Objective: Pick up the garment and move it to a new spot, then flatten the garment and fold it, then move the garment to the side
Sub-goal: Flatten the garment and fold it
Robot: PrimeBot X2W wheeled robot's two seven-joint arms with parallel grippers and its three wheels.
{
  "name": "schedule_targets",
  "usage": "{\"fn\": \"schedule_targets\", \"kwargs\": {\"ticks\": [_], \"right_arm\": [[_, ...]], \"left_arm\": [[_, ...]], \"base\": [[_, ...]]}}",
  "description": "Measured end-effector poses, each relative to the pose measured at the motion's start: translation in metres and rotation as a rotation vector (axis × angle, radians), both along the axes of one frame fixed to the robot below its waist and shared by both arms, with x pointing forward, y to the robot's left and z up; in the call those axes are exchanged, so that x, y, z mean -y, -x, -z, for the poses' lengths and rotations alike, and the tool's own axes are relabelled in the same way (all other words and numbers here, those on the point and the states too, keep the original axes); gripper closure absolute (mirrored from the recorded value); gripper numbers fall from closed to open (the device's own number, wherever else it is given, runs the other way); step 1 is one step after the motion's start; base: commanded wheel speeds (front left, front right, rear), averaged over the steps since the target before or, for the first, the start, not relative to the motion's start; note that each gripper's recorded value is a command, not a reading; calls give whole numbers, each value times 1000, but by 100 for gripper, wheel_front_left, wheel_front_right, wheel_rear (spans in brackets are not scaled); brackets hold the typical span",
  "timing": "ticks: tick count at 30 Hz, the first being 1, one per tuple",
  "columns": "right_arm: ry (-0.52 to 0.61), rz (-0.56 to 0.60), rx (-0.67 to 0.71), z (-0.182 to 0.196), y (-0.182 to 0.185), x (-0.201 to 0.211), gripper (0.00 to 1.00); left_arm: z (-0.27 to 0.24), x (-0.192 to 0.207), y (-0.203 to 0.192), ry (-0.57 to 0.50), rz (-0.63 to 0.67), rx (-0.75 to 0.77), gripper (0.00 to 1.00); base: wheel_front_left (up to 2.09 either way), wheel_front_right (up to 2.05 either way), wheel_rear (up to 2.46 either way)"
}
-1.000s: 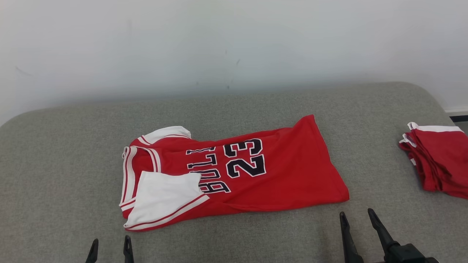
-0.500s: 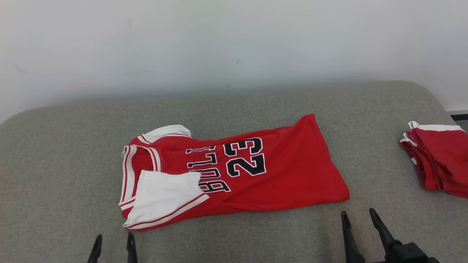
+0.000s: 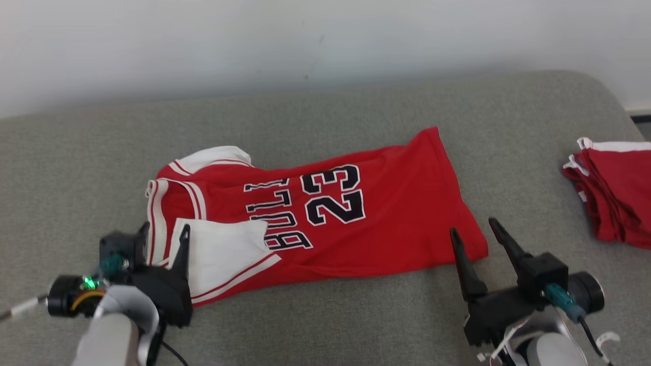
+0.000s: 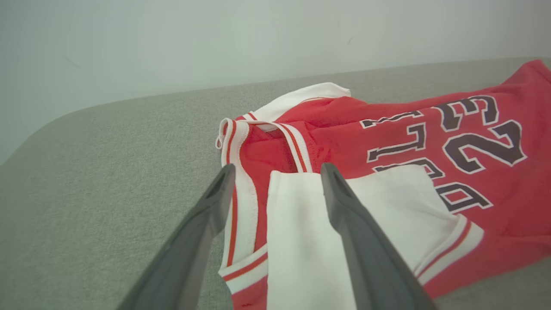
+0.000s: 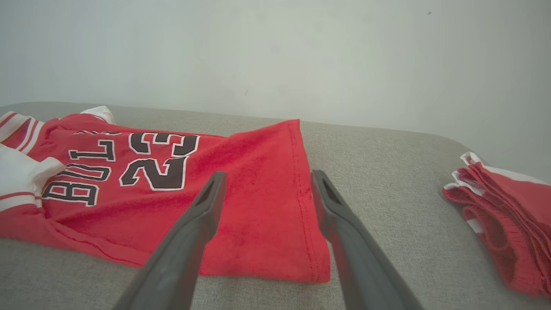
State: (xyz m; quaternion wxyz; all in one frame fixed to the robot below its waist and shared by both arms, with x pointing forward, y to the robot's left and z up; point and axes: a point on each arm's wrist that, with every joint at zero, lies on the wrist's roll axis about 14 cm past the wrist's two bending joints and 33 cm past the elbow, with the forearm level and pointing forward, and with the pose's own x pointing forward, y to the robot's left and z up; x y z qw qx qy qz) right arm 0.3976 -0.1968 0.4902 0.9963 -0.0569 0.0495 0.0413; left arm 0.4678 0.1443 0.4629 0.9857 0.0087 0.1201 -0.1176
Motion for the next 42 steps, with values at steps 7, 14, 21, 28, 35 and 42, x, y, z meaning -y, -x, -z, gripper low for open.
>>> {"fn": "schedule_targets", "kwargs": {"ticks": [7, 14, 21, 28, 35, 42], "right_arm": [[8, -18, -17, 6, -19, 0, 0], [2, 18, -68, 26, -16, 13, 0], [-6, 24, -61, 26, -15, 13, 0], [-12, 11, -49, 22, -16, 8, 0], [-6, 12, -51, 22, -14, 9, 0], [-4, 18, -51, 22, -14, 12, 0]], "left_arm": [[36, 9, -27, -38, 53, -204, 0], [57, 13, -35, -34, 95, -292, 20], [48, 8, -34, 2, 91, -276, 40], [48, 13, -23, 18, 114, -305, 62], [57, -1, -23, -27, 70, -326, 9], [60, 2, -26, -22, 71, -328, 87]], "base": [[0, 0, 0], [0, 0, 0], [0, 0, 0], [0, 0, 0], [0, 0, 0], [0, 0, 0]]}}
